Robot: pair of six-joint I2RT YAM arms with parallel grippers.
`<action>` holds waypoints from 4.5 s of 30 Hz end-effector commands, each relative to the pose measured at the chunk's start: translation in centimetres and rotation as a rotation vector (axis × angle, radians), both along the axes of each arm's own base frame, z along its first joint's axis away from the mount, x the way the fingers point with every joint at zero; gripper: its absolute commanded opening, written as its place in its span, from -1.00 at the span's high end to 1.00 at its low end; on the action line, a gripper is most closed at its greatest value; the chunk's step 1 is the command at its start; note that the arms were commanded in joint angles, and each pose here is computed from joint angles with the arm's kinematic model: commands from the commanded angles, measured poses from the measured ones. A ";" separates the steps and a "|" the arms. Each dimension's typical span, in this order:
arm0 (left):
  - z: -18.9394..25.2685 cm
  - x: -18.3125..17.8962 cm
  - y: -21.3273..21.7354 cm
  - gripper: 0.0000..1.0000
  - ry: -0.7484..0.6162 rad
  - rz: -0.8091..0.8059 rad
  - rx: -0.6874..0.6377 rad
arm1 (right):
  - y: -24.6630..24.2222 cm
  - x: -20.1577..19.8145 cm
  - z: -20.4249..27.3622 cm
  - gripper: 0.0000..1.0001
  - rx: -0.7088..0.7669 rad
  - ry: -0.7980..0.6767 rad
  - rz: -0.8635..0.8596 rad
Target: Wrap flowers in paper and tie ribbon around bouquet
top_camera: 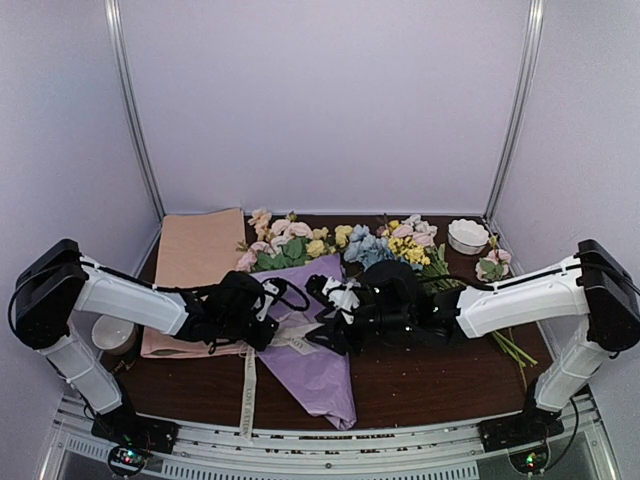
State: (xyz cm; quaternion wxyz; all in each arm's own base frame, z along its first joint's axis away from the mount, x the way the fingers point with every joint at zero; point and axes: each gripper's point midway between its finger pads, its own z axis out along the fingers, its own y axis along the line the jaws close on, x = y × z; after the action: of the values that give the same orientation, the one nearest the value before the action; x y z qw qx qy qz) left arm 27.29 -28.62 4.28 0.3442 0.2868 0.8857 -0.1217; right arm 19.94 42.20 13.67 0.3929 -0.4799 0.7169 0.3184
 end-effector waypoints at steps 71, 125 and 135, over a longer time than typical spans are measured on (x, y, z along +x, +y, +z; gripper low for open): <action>0.2 1.2 -0.9 1.00 0.065 -0.061 -0.112 | 2.8 4.2 -9.6 0.18 -0.378 -0.120 -0.103; 6.9 -1.1 1.1 -0.65 -0.021 -0.093 -0.180 | 2.0 5.2 -5.1 1.00 -0.278 -0.017 -0.151; 1.9 -7.4 5.9 -0.61 0.160 0.166 -0.065 | 1.8 6.0 -4.0 1.00 -0.205 0.047 -0.171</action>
State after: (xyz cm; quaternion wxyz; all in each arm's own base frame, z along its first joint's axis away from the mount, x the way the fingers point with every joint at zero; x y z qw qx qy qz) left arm 22.21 -24.76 9.33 0.3384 0.2418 0.8902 -0.1861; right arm 25.93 43.67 7.18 0.3341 -0.4622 0.7983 0.1936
